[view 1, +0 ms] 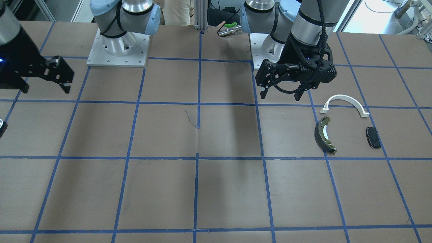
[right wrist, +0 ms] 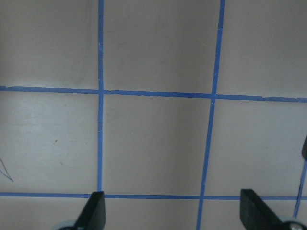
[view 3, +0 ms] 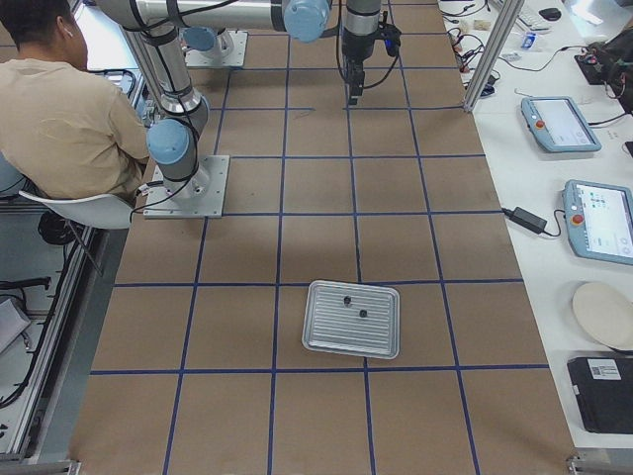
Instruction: Place bearing gear from tray to pile
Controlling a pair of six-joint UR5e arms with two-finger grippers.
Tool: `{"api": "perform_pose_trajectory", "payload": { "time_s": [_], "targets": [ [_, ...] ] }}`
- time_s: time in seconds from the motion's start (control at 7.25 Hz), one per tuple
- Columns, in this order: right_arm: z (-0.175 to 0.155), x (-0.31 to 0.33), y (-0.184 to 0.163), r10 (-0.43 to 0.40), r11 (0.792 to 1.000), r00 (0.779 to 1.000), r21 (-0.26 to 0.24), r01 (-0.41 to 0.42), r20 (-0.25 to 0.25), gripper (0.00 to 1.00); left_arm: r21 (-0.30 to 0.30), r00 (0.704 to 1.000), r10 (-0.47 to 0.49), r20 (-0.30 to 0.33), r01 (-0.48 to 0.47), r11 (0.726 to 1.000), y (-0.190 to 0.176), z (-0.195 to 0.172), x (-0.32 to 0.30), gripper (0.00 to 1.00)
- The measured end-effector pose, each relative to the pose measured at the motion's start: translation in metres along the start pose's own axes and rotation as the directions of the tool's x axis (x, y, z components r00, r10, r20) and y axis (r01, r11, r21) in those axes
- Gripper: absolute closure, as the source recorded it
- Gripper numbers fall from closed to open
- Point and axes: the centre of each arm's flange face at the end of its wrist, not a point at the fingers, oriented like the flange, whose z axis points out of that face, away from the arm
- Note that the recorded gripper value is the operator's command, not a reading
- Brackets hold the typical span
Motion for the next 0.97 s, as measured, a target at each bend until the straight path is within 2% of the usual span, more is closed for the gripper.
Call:
{"api": "perform_pose_trajectory", "payload": {
  "time_s": [0.14,0.41,0.55,0.69,0.97],
  "targets": [
    [0.009,0.051,0.003,-0.031,0.999,0.999,-0.011,0.032,0.012,0.0,-0.005,1.0,0.0,0.0,0.0,1.0,-0.001,0.003,0.0,0.0],
    [0.057,0.163,0.006,0.006,0.999,0.999,-0.053,-0.003,0.051,0.0,-0.007,1.0,0.0,0.001,0.0,1.0,-0.001,0.004,0.0,0.0],
    [0.087,0.217,0.002,0.013,0.999,0.999,-0.041,-0.011,0.044,0.0,-0.006,1.0,0.0,0.002,0.0,1.0,-0.002,0.004,0.0,0.0],
    [0.122,0.268,-0.003,-0.016,1.0,1.0,-0.014,0.016,0.024,0.0,-0.002,1.0,0.0,0.002,0.0,1.0,-0.001,0.002,0.0,0.0],
    [0.202,0.352,0.005,-0.063,0.998,0.997,-0.018,0.064,0.046,0.0,-0.004,1.0,0.0,0.002,0.0,1.0,-0.002,0.004,0.0,0.0]
  ]
}}
